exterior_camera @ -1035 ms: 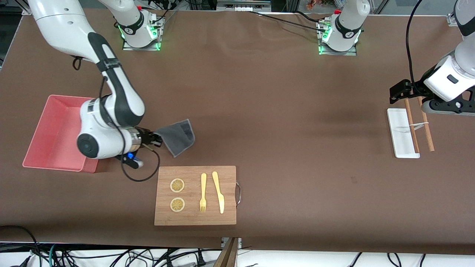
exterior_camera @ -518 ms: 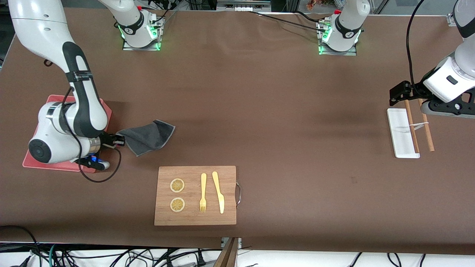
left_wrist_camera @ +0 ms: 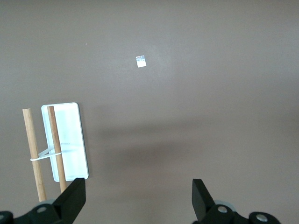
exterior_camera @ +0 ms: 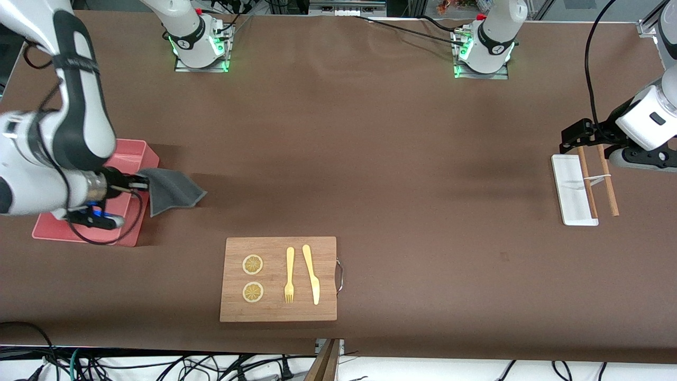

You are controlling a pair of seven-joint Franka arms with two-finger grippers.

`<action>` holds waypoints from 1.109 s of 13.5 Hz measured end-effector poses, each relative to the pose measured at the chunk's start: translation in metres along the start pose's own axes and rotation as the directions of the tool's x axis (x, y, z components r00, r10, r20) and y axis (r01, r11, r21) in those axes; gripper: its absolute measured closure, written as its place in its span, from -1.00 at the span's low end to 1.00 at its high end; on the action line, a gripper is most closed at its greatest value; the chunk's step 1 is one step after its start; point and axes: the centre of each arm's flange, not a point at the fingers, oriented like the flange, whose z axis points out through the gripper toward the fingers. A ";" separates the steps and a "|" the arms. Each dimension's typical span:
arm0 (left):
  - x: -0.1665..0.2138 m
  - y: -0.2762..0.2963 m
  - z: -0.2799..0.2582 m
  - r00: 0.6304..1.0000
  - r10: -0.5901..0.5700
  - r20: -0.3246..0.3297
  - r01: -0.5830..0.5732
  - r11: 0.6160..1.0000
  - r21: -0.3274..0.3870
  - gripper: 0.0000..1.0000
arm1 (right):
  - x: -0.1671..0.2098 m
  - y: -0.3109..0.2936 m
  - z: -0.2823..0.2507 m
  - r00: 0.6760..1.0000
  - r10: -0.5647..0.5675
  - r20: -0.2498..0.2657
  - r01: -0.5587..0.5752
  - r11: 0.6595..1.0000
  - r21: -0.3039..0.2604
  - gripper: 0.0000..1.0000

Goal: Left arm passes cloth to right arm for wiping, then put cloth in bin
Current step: 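Move the cloth over the pink bin with the right gripper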

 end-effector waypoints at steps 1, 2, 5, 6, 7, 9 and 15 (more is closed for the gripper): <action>0.000 0.001 0.000 1.000 0.002 0.000 -0.002 1.000 0.000 -1.00 | -0.016 0.011 -0.023 1.000 -0.018 0.003 0.018 1.000 -0.011 0.96; 0.000 0.003 0.000 1.000 0.006 0.000 -0.006 1.000 0.000 -1.00 | -0.031 0.026 -0.045 0.999 -0.036 0.009 0.036 0.999 -0.023 0.96; 0.000 0.005 0.000 1.000 0.011 0.000 -0.011 1.000 0.000 -1.00 | -0.062 0.087 -0.091 0.996 -0.090 0.010 0.091 0.992 -0.086 0.96; 0.000 0.005 0.000 1.000 0.011 0.001 -0.011 1.000 0.000 -1.00 | -0.066 0.114 -0.097 0.993 -0.115 0.009 0.116 0.988 -0.102 0.96; 0.000 0.004 0.000 1.000 0.011 0.004 -0.011 1.000 0.000 -1.00 | -0.068 0.141 -0.098 0.990 -0.138 0.016 0.138 0.984 -0.111 0.96; 0.000 0.004 0.000 1.000 0.015 0.007 -0.015 1.000 -0.001 -1.00 | -0.065 0.190 -0.092 0.987 -0.162 0.021 0.163 0.979 -0.126 0.96; 0.000 0.004 0.000 1.000 0.014 0.007 -0.014 1.000 0.001 -1.00 | -0.001 0.220 0.014 0.981 -0.184 0.054 0.190 0.973 -0.128 0.96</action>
